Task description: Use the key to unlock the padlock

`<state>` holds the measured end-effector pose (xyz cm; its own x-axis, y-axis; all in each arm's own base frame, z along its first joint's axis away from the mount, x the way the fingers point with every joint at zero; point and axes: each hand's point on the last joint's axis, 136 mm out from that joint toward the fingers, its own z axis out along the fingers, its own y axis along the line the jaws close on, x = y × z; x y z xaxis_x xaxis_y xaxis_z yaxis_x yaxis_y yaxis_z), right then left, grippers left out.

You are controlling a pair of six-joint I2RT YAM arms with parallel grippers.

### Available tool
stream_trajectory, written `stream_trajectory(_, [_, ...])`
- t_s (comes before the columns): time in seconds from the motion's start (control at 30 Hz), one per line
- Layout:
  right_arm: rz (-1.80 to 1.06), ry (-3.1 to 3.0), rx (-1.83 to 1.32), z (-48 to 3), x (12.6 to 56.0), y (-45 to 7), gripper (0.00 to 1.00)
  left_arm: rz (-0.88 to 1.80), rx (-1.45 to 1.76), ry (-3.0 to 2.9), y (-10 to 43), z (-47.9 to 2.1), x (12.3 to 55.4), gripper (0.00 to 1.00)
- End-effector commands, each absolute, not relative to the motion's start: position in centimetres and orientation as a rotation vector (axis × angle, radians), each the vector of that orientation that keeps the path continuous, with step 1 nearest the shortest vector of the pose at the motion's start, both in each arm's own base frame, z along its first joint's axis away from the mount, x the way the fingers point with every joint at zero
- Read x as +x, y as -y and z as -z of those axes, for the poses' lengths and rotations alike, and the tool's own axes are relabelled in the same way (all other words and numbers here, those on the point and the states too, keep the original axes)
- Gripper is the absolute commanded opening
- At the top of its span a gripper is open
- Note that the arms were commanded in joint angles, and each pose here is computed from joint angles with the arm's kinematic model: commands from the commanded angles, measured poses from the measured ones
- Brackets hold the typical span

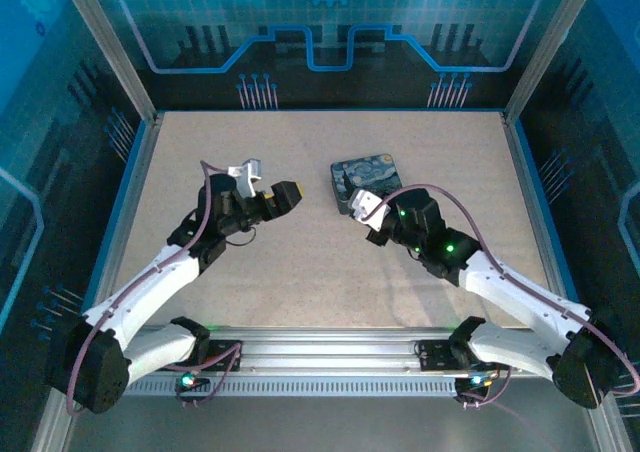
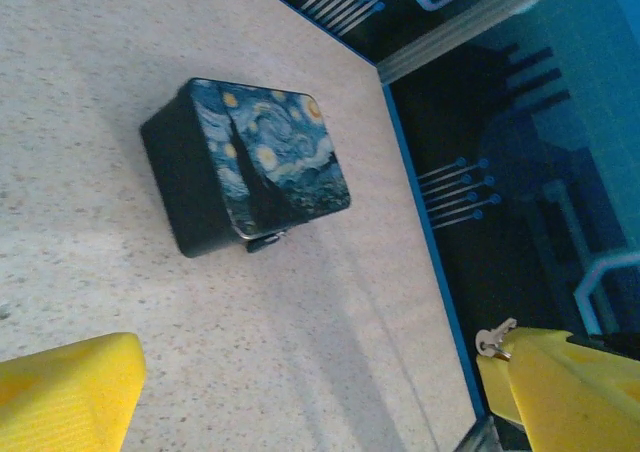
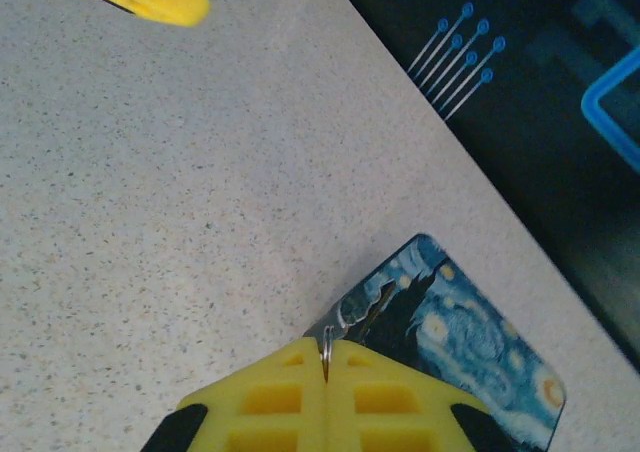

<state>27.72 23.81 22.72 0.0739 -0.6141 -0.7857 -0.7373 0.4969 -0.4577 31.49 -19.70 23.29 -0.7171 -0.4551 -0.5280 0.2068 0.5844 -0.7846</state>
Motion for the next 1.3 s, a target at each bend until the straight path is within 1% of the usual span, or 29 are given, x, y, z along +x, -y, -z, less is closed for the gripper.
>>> stream_trajectory(0.0, [-0.069,-1.435,-1.277,-25.7,27.7,-25.5,0.00,1.269,-0.114,-2.016,21.9,-26.5,31.3,0.91])
stream_trajectory(0.13, [-0.031,-1.415,-1.322,-25.7,28.0,-26.1,0.00,1.311,-0.061,-2.014,23.6,-27.4,31.0,0.85])
stream_trajectory(0.3, [0.026,-1.391,-1.369,-25.2,28.1,-26.8,0.00,1.352,-0.011,-2.027,25.7,-27.7,30.9,0.74])
stream_trajectory(0.5, [0.088,-1.373,-1.420,-24.6,28.0,-27.3,0.00,1.399,0.025,-2.039,27.7,-27.6,31.0,0.66])
stream_trajectory(0.7, [0.099,-1.363,-1.449,-24.3,27.7,-27.8,0.00,1.408,0.043,-2.058,28.7,-27.1,31.1,0.60])
stream_trajectory(0.77, [0.094,-1.361,-1.451,-24.3,27.6,-27.9,0.00,1.410,0.049,-2.068,29.0,-26.8,31.1,0.60])
stream_trajectory(0.93, [0.088,-1.361,-1.465,-24.0,27.4,-28.1,0.00,1.421,0.068,-2.082,29.9,-26.5,31.1,0.49])
stream_trajectory(1.0, [0.088,-1.364,-1.468,-23.9,27.4,-28.2,0.00,1.422,0.069,-2.084,30.0,-26.3,31.1,0.42])
stream_trajectory(1.07, [0.089,-1.350,-1.449,-25.1,27.6,-28.4,0.00,1.425,0.070,-2.083,30.1,-26.3,31.2,0.36])
stream_trajectory(1.23, [0.084,-1.356,-1.437,-25.2,27.6,-28.4,0.00,1.424,0.067,-2.086,30.1,-26.2,31.2,0.22])
stream_trajectory(1.27, [0.084,-1.357,-1.435,-25.2,27.6,-28.4,0.00,1.424,0.067,-2.087,30.1,-26.2,31.2,0.21])
